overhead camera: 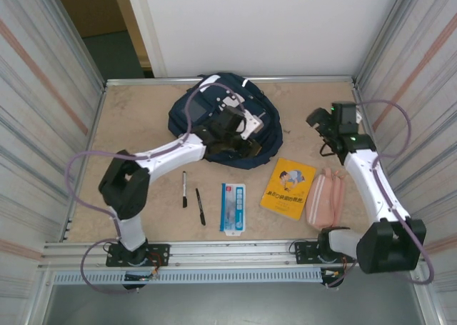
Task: Pack the student bag
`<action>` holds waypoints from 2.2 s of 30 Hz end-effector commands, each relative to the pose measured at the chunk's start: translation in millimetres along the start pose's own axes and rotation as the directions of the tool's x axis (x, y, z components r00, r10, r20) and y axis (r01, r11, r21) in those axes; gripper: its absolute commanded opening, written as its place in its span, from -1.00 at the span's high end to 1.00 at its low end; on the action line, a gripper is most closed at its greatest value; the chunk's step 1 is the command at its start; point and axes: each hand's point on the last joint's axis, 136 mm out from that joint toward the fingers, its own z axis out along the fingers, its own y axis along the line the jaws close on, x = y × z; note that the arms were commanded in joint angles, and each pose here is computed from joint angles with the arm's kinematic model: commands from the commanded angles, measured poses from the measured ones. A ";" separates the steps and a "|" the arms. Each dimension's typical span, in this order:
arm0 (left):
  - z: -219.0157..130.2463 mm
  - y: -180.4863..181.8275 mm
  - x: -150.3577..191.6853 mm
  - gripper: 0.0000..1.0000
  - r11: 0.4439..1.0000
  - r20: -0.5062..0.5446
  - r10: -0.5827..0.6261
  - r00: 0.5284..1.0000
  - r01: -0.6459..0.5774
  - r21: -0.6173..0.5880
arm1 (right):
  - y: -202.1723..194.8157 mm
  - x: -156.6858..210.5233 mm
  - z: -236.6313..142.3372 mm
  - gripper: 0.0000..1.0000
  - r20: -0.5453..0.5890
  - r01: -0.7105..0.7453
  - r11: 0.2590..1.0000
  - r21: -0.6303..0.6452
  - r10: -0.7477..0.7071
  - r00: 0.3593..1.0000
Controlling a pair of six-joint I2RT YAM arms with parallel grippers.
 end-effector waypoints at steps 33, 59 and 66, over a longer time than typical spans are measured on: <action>25.2 64.9 8.6 1.00 0.993 -0.114 0.093 0.989 -0.100 -0.066 | -36.2 120.5 -71.0 -0.97 -0.326 0.030 0.985 -0.172 -0.086 0.941; -171.1 144.9 -145.5 1.00 0.864 0.220 0.416 0.883 -0.308 -0.398 | 28.9 160.8 -37.2 -1.00 -0.400 0.156 0.956 -0.247 -0.247 0.883; -137.8 152.8 -111.5 1.00 0.869 0.162 0.409 0.898 -0.330 -0.368 | 29.2 180.4 -24.4 -0.84 -0.464 0.145 0.956 -0.256 -0.253 0.849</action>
